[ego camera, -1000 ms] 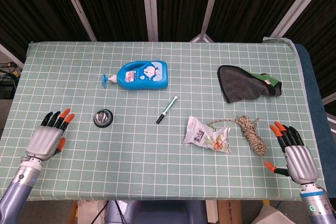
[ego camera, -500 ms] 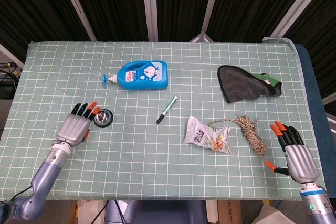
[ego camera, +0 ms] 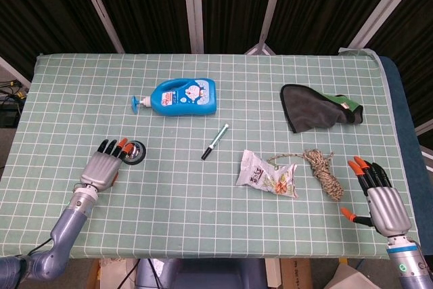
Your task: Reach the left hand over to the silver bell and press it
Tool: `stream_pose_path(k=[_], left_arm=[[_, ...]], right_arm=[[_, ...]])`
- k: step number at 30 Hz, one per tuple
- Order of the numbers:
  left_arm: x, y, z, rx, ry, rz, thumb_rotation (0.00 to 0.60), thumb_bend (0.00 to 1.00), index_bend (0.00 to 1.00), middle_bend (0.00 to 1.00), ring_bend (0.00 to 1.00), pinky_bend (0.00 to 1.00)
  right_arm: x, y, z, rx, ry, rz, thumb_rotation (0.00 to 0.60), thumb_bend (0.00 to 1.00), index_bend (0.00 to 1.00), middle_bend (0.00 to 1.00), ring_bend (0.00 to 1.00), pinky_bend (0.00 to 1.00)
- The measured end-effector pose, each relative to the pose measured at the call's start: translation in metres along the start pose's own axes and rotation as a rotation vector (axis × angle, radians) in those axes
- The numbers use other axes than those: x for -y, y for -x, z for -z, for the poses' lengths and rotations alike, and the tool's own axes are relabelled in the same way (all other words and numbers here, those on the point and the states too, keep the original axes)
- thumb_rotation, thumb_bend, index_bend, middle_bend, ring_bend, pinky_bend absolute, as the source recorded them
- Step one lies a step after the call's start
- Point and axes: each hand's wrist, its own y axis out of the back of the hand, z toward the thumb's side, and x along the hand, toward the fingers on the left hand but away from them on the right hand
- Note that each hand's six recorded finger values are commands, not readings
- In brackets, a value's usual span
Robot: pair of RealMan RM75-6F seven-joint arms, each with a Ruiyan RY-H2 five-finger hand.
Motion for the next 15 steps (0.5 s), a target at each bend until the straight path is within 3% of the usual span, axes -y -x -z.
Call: stream_pose_path(k=[3, 7, 15], left_arm=[[0.013, -0.001, 0.005, -0.015, -0.008, 0.032, 0.600, 0.71, 0.00, 0.00, 0.00, 0.00], [0.014, -0.002, 0.007, -0.021, 0.002, 0.040, 0.600, 0.71, 0.00, 0.00, 0.00, 0.00], [-0.021, -0.008, 0.002, -0.011, 0.067, -0.067, 0.600, 0.69, 0.00, 0.00, 0.00, 0.00]], right_arm=[[-0.001, 0.000, 0.000, 0.001, 0.002, 0.003, 0.600, 0.22, 0.00, 0.00, 0.00, 0.00], [0.000, 0.000, 0.000, 0.001, 0.003, 0.001, 0.600, 0.22, 0.00, 0.00, 0.00, 0.00], [-0.001, 0.000, 0.000, 0.002, 0.005, 0.005, 0.600, 0.22, 0.00, 0.00, 0.00, 0.00]])
